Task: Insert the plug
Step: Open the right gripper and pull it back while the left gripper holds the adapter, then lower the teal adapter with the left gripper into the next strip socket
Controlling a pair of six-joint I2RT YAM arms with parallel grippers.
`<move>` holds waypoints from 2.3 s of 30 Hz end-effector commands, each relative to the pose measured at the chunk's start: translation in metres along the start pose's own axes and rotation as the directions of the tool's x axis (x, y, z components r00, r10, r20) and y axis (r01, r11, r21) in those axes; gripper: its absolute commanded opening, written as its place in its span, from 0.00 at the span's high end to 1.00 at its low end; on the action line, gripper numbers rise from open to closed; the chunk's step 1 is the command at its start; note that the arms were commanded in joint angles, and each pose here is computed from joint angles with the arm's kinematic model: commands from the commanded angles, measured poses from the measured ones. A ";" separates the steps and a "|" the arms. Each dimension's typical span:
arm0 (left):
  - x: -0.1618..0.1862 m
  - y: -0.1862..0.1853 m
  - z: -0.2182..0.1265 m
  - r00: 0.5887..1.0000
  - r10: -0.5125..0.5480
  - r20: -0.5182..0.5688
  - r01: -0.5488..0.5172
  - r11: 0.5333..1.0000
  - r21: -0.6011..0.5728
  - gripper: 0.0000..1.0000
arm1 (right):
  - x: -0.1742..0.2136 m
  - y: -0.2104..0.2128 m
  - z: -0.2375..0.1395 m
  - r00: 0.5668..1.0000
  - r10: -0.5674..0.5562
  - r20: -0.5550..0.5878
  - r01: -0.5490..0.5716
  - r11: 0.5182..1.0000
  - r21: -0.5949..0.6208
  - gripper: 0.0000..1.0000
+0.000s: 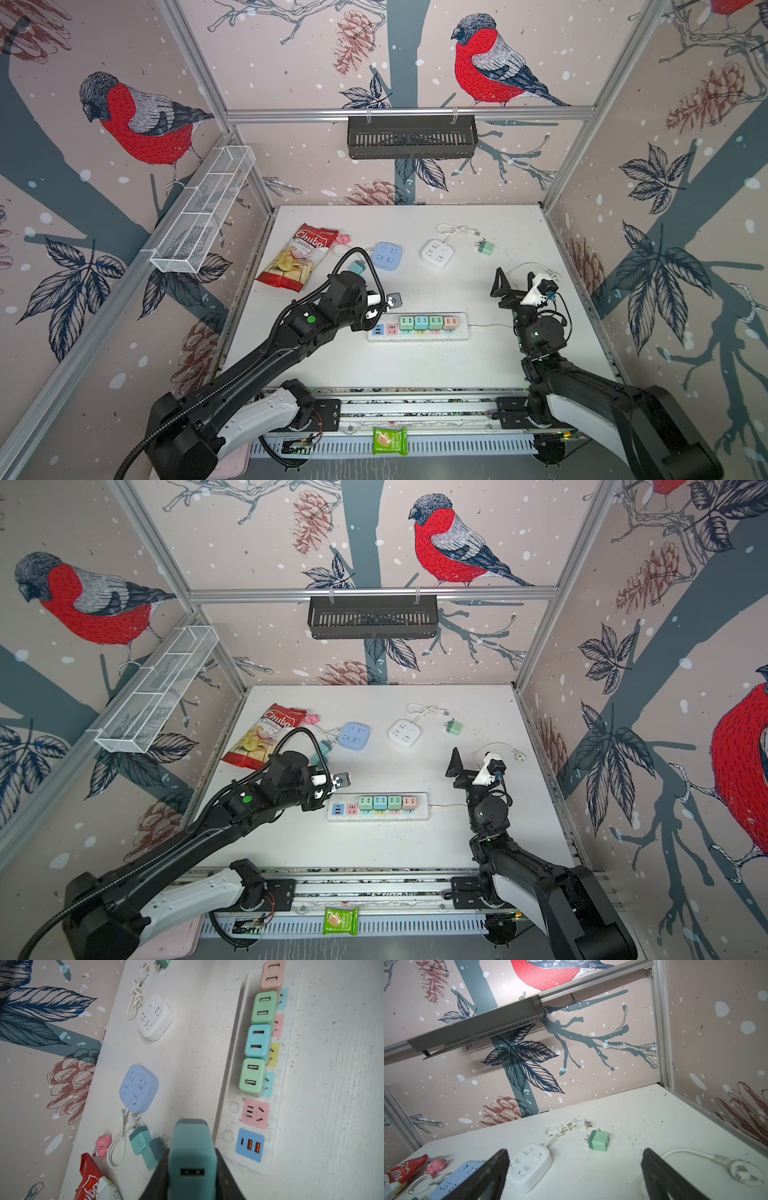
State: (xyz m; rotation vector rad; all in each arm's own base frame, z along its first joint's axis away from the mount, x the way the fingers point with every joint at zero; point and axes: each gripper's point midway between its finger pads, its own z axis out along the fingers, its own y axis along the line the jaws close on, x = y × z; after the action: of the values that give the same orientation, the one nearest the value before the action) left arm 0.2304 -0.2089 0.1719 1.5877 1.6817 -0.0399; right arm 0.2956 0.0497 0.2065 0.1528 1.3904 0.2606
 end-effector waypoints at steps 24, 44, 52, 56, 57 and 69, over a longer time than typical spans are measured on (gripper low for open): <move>-0.005 -0.064 0.028 0.998 0.056 0.019 -0.059 0.957 0.283 1.00 | 0.011 -0.001 -0.003 0.999 0.022 -0.033 -0.023 1.000 -0.013 0.00; 0.017 -0.073 0.058 0.990 0.090 -0.112 -0.049 0.945 0.325 1.00 | 0.012 0.000 -0.003 0.999 0.018 -0.039 -0.019 1.000 -0.021 0.00; 0.021 -0.066 0.071 0.982 0.092 -0.168 -0.036 0.951 0.308 1.00 | 0.013 0.001 -0.003 0.999 0.017 -0.042 -0.018 1.000 -0.024 0.00; 0.026 -0.071 0.077 0.976 0.092 -0.198 -0.020 0.941 0.339 1.00 | 0.012 0.001 -0.002 0.999 0.016 -0.041 -0.017 1.000 -0.023 0.00; 0.026 -0.069 0.078 0.973 0.092 -0.210 -0.016 0.941 0.338 1.00 | 0.013 0.001 -0.002 0.999 0.016 -0.044 -0.017 1.000 -0.023 0.00; 0.041 -0.076 0.090 0.939 0.112 -0.326 0.023 0.923 0.383 1.00 | 0.014 0.001 -0.002 0.999 0.015 -0.046 -0.016 1.000 -0.025 0.00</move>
State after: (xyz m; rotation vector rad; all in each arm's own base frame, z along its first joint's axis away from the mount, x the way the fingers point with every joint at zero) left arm 0.2239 -0.2529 0.0650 1.9649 1.9216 -0.1244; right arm 0.2980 0.0529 0.1985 0.1439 1.4211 0.2849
